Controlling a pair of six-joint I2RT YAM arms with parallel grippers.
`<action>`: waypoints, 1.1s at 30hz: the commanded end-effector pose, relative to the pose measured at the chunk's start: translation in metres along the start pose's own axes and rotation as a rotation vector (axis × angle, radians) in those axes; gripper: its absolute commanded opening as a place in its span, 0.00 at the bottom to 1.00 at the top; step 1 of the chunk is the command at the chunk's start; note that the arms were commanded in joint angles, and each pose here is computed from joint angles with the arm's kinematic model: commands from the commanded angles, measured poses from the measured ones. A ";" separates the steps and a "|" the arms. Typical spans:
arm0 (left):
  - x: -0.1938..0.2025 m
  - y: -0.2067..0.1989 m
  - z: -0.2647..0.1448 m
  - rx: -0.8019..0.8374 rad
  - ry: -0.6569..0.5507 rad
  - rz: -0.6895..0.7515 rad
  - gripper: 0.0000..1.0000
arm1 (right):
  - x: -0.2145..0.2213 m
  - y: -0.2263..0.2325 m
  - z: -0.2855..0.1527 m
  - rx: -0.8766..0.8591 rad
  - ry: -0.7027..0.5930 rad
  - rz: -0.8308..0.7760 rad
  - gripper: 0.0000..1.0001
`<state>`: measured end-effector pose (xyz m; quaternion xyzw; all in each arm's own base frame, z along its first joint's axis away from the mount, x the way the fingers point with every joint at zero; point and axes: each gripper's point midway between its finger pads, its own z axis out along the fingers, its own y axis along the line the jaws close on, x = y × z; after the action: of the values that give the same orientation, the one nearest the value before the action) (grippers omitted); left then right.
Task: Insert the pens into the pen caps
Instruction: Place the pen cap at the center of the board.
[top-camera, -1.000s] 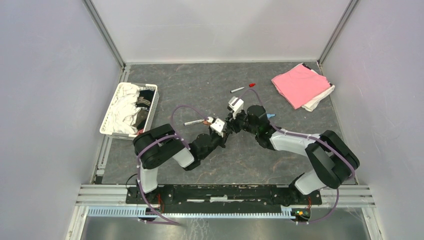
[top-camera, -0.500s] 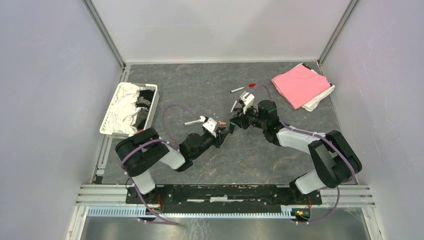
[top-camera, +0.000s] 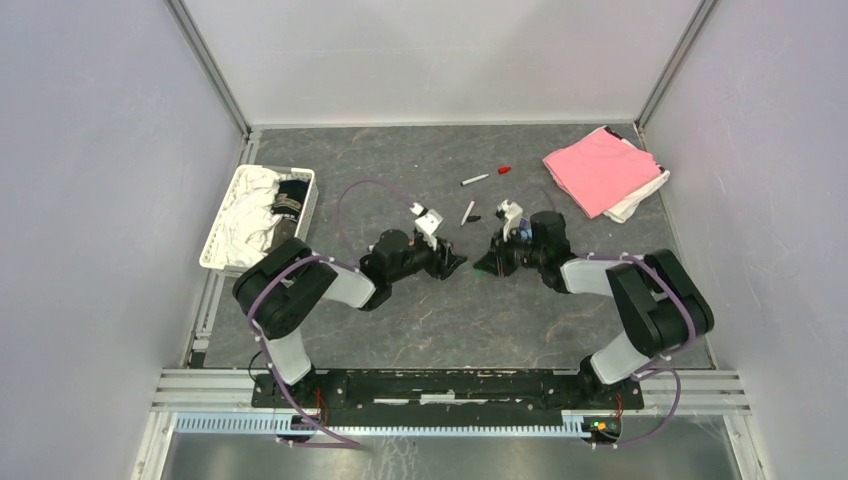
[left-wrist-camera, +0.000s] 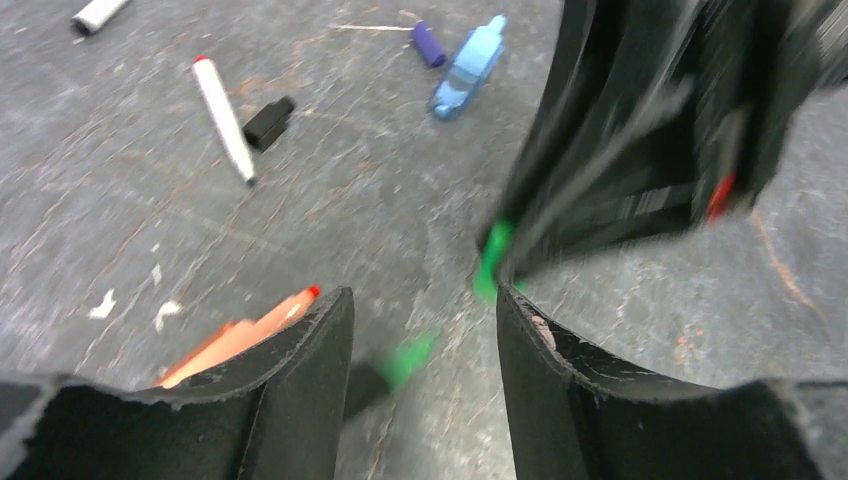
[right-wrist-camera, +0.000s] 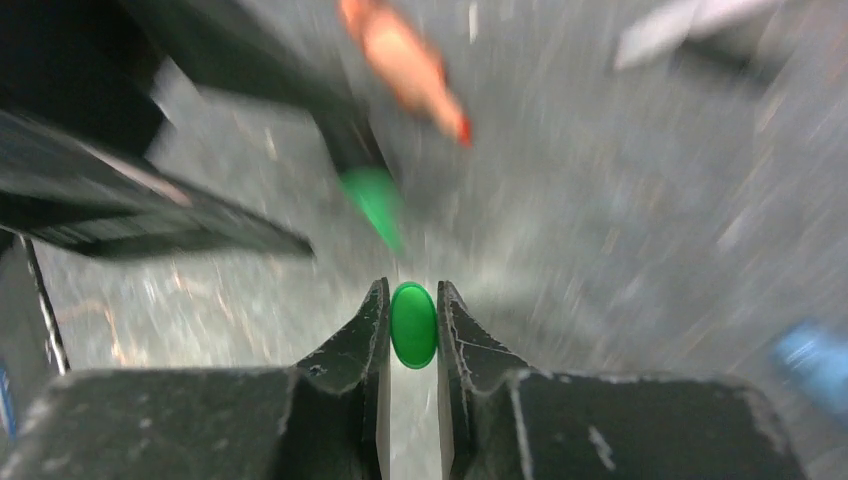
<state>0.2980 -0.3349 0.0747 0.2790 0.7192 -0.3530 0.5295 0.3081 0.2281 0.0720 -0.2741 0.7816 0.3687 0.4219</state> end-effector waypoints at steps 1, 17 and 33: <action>0.017 -0.014 0.009 0.130 0.153 -0.036 0.60 | 0.108 0.015 -0.020 -0.020 0.318 0.231 0.00; -0.034 0.022 -0.022 -0.047 0.175 -0.002 0.61 | 0.088 0.015 -0.017 -0.061 0.253 0.211 0.00; -0.079 0.016 -0.082 -0.104 0.084 -0.131 0.61 | 0.030 -0.011 -0.020 -0.082 0.337 -0.214 0.16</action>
<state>0.3003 -0.2625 0.1527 0.2344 0.7763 -0.3035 0.5003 0.2664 0.2094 0.0345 -0.3238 0.8131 0.3808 0.2984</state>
